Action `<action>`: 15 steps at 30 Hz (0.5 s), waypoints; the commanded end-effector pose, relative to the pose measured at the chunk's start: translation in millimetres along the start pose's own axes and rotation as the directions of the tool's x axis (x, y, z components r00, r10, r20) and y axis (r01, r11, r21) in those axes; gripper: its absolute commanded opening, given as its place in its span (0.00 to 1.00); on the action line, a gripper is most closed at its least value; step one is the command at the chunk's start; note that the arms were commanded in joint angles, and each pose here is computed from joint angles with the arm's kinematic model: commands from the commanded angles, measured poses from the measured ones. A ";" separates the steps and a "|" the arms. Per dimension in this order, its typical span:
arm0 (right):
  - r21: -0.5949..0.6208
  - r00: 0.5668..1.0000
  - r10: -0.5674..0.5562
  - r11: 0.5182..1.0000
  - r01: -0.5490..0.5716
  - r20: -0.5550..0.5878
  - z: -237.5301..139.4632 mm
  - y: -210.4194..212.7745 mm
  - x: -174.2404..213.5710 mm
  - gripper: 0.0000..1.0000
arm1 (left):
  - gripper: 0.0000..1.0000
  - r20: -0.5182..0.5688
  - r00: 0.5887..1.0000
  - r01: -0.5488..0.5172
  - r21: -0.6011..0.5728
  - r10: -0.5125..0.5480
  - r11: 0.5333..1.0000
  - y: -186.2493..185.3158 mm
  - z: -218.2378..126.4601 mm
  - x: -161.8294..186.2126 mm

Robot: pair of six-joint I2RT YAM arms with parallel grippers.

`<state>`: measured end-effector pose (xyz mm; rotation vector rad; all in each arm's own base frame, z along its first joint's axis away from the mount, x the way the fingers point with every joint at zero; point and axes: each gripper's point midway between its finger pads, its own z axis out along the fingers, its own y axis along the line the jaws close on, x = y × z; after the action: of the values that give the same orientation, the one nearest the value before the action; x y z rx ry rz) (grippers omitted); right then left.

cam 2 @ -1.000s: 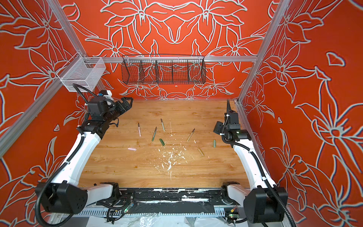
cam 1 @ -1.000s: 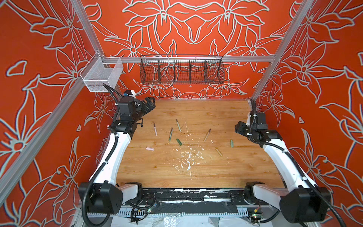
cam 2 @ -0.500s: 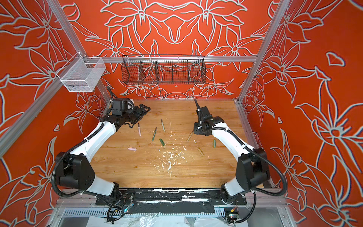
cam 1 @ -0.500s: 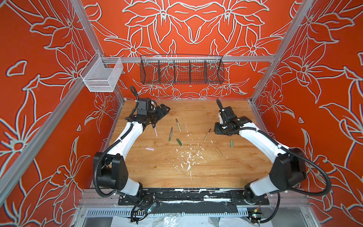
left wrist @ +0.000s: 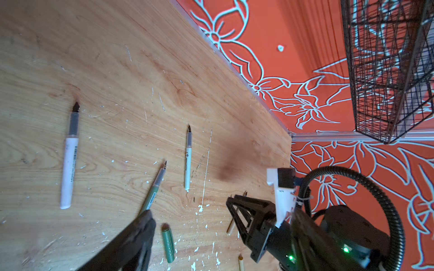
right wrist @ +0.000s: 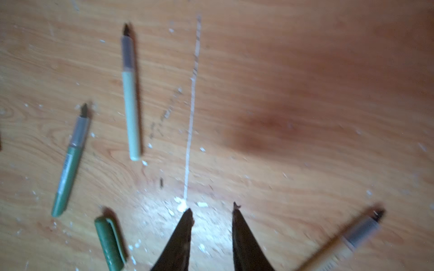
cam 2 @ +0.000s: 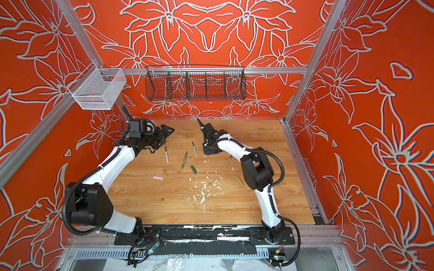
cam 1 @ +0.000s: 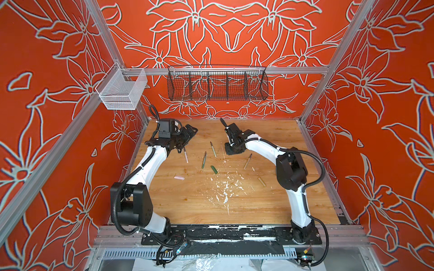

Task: Insert the pens into the pen caps
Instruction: 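Raise both arms and move the right gripper over the pale green pen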

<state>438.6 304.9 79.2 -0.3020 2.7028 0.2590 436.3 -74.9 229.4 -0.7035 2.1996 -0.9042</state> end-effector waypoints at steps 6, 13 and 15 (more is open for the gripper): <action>-0.039 0.994 -0.106 0.994 0.105 -0.013 34.7 48.9 -10.4 0.34 | 0.89 0.031 0.999 0.008 0.027 -0.009 1.000 -2.5 -10.5 -10.0; -0.004 0.992 -0.128 0.992 0.128 -0.008 52.5 60.6 -15.1 0.35 | 0.89 0.024 0.999 0.032 0.030 -0.033 0.999 2.6 -8.1 -13.1; 0.041 0.992 -0.122 0.992 0.122 -0.016 56.5 53.8 -16.0 0.34 | 0.88 0.020 0.999 0.041 0.035 -0.041 0.999 3.0 -7.6 -13.2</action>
<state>463.4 382.7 55.3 -0.4618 2.6449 0.2846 438.4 -61.6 230.8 -0.7390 2.1782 -0.9151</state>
